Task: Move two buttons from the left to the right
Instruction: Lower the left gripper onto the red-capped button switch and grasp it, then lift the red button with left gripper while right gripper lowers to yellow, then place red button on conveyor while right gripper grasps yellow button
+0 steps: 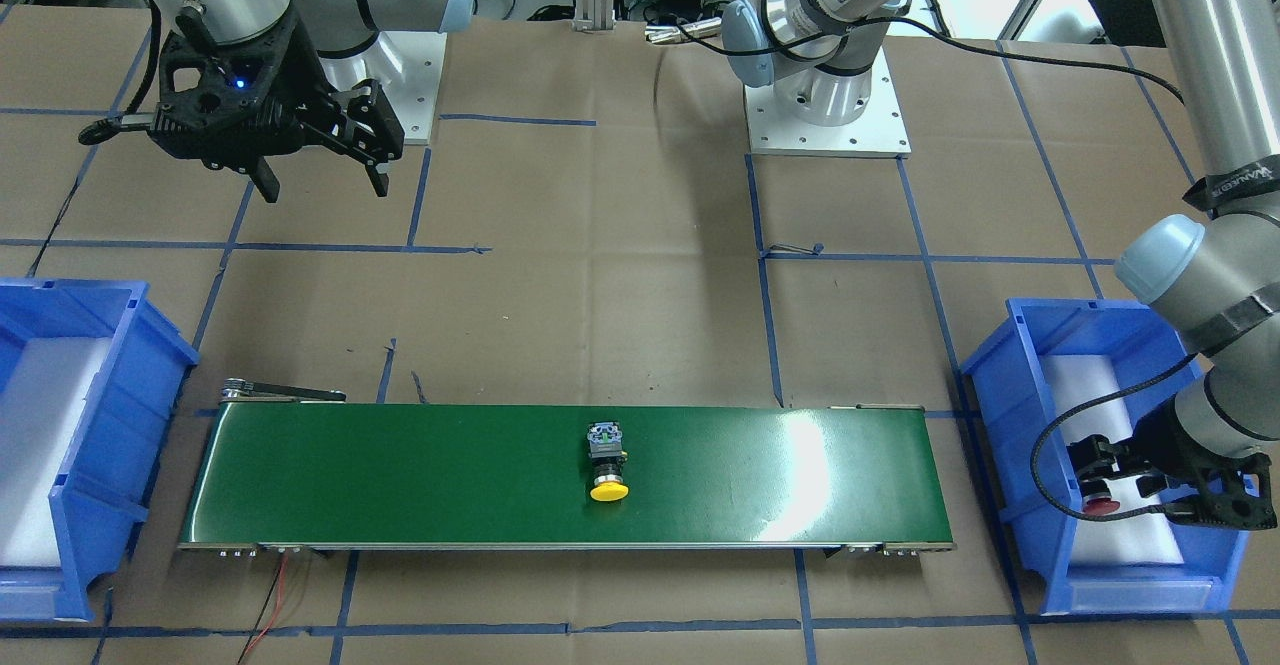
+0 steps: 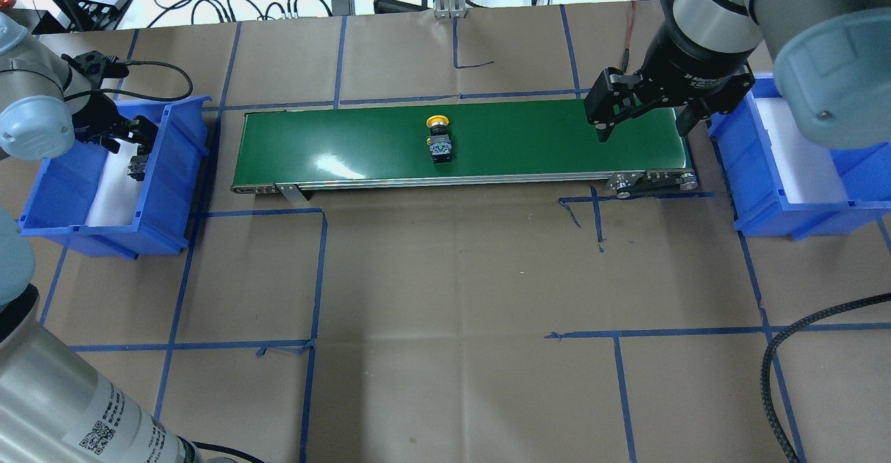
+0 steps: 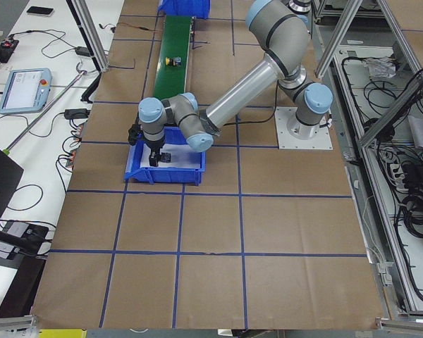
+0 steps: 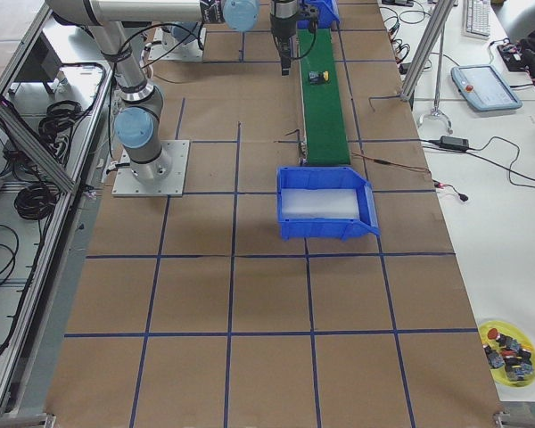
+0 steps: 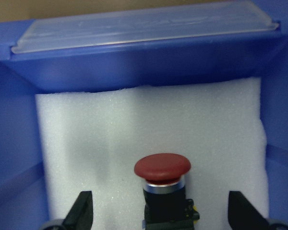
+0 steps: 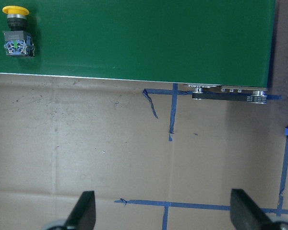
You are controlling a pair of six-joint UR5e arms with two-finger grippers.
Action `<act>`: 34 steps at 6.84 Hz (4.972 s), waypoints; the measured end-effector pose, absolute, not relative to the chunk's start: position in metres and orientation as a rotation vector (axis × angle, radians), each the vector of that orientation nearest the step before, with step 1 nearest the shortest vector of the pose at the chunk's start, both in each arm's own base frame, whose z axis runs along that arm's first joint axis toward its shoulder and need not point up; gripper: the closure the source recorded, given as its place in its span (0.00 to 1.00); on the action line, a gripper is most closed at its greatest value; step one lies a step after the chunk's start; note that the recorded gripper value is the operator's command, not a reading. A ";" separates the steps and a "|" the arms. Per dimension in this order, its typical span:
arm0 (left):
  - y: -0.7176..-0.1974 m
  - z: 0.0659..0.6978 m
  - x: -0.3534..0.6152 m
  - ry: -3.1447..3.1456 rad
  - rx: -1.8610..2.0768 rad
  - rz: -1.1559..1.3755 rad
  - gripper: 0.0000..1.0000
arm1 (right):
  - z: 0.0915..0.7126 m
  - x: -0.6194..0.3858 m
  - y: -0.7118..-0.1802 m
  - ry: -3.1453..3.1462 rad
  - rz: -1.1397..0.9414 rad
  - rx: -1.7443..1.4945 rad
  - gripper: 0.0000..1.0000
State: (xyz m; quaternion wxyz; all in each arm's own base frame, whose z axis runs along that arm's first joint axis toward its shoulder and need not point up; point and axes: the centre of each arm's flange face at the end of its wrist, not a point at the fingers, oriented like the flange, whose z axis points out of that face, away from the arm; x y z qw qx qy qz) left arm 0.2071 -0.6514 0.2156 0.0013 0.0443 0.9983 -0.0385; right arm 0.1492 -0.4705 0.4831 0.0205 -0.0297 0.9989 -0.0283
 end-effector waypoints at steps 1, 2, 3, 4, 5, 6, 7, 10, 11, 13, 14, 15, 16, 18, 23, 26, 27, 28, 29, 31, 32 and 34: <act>-0.652 0.213 0.207 3.137 0.137 -0.116 0.40 | 0.482 0.149 -0.471 3.098 -0.085 -0.092 0.00; -0.652 0.211 0.207 3.138 0.137 -0.113 0.67 | 0.481 0.149 -0.472 3.098 -0.082 -0.092 0.00; -0.652 0.211 0.208 3.137 0.137 -0.112 0.83 | 0.480 0.149 -0.472 3.098 -0.078 -0.092 0.00; -0.653 0.212 0.208 3.135 0.138 -0.115 0.93 | 0.479 0.149 -0.473 3.098 -0.074 -0.092 0.00; -0.655 0.216 0.209 3.132 0.138 -0.125 0.95 | 0.478 0.149 -0.474 3.098 -0.071 -0.092 0.00; -0.657 0.222 0.210 3.126 0.137 -0.137 0.95 | 0.478 0.149 -0.474 3.098 -0.072 -0.092 0.00; -0.658 0.233 0.210 3.120 0.137 -0.149 0.95 | 0.479 0.149 -0.474 3.098 -0.075 -0.092 0.00; -0.648 0.313 0.205 3.129 0.140 -0.113 0.95 | 0.478 0.149 -0.474 3.100 -0.076 -0.092 0.00; -0.647 0.343 0.204 3.140 0.141 -0.080 0.95 | 0.479 0.149 -0.477 3.102 -0.096 -0.092 0.00; -0.651 0.377 0.204 3.160 0.141 -0.018 0.95 | 0.475 0.149 -0.493 3.100 -0.197 -0.095 0.00; -0.652 0.381 0.199 3.167 0.125 -0.002 0.95 | 0.468 0.149 -0.502 3.098 -0.216 -0.095 0.00; -0.656 0.383 0.187 3.170 0.098 0.001 0.95 | 0.459 0.150 -0.511 3.095 -0.213 -0.094 0.00; -0.661 0.385 0.163 3.169 0.076 -0.003 0.95 | 0.448 0.150 -0.520 3.095 -0.205 -0.094 0.00; -0.672 0.388 0.091 3.168 0.020 -0.007 0.95 | 0.430 0.151 -0.539 3.092 -0.240 -0.095 0.00; -0.657 0.361 -0.068 3.165 -0.135 -0.009 0.95 | 0.372 0.152 -0.576 3.098 -0.239 -0.062 0.00; -0.641 0.303 -0.088 3.159 -0.143 -0.097 0.95 | 0.328 0.154 -0.597 3.093 -0.167 -0.069 0.00; -0.636 0.287 -0.089 3.157 -0.144 -0.117 0.94 | 0.313 0.154 -0.601 3.093 -0.132 -0.063 0.00; -0.631 0.275 -0.089 3.155 -0.144 -0.132 0.88 | 0.306 0.154 -0.606 3.093 -0.117 -0.059 0.00; -0.629 0.269 -0.090 3.153 -0.143 -0.138 0.87 | 0.305 0.154 -0.610 3.093 -0.119 -0.058 0.00; -0.628 0.263 -0.090 3.153 -0.142 -0.135 0.28 | 0.296 0.154 -0.619 3.093 -0.105 -0.058 0.00; -0.629 0.262 -0.090 3.154 -0.142 -0.136 0.00 | 0.288 0.154 -0.622 3.094 -0.091 -0.058 0.00; -0.633 0.267 -0.089 3.153 -0.142 -0.157 0.00 | 0.268 0.154 -0.629 3.095 -0.076 -0.061 0.04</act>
